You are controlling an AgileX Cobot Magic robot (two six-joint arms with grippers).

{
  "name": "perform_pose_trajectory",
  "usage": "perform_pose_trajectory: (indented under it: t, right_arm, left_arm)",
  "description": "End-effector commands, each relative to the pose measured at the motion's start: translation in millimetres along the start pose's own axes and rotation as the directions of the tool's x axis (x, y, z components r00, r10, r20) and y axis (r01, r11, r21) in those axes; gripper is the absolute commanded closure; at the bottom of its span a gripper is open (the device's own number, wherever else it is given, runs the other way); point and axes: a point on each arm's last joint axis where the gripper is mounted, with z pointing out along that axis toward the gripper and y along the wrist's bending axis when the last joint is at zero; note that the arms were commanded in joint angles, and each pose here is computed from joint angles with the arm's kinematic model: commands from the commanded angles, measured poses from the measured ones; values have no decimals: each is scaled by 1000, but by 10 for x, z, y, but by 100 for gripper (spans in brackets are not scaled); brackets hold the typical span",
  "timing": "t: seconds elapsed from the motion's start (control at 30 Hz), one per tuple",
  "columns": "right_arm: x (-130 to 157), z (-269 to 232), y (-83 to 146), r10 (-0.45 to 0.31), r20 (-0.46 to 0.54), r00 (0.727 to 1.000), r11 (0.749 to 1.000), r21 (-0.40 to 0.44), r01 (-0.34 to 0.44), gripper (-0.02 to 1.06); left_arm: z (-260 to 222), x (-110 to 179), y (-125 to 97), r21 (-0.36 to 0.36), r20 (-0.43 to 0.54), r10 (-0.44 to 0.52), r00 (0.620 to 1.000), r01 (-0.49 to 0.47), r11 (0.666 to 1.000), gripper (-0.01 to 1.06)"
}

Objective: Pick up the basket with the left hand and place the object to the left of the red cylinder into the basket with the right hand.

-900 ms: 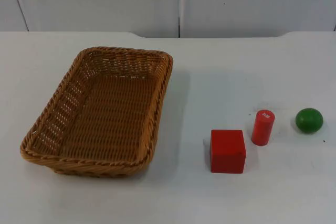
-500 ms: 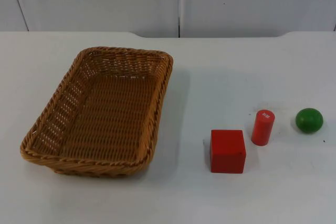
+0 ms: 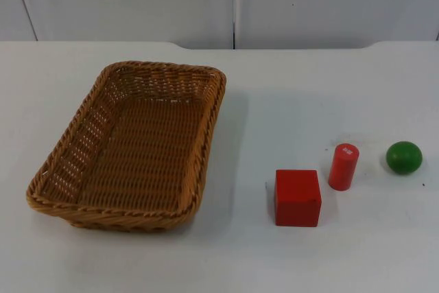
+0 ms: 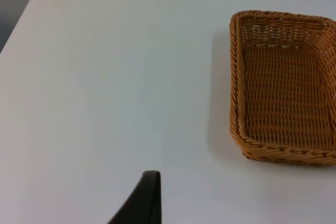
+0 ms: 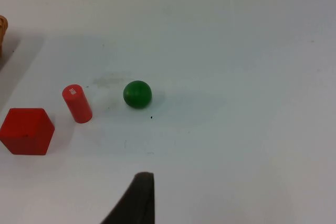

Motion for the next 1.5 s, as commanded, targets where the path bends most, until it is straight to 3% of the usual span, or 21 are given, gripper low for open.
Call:
perform_pose_trajectory:
  t: [0.0, 1.17, 1.37, 1.47]
  right_arm:
    - [-7, -4, -3, -8, 11, 1000, 1000, 9, 8, -1]
    - [-7, -4, -3, -8, 11, 1000, 1000, 9, 8, -1]
    - [-7, -4, -3, -8, 11, 1000, 1000, 9, 8, -1]
    - [-7, -4, -3, -8, 11, 1000, 1000, 9, 8, -1]
  left_arm:
    - [13, 16, -6, 6, -4, -12, 1000, 12, 1000, 0]
    - [4, 2, -7, 6, 8, -12, 1000, 12, 1000, 0]
    - [-130, -174, -18, 6, 132, -9, 991, 8, 1000, 0]
    - [-140, -285, -21, 6, 133, -10, 991, 9, 1000, 0]
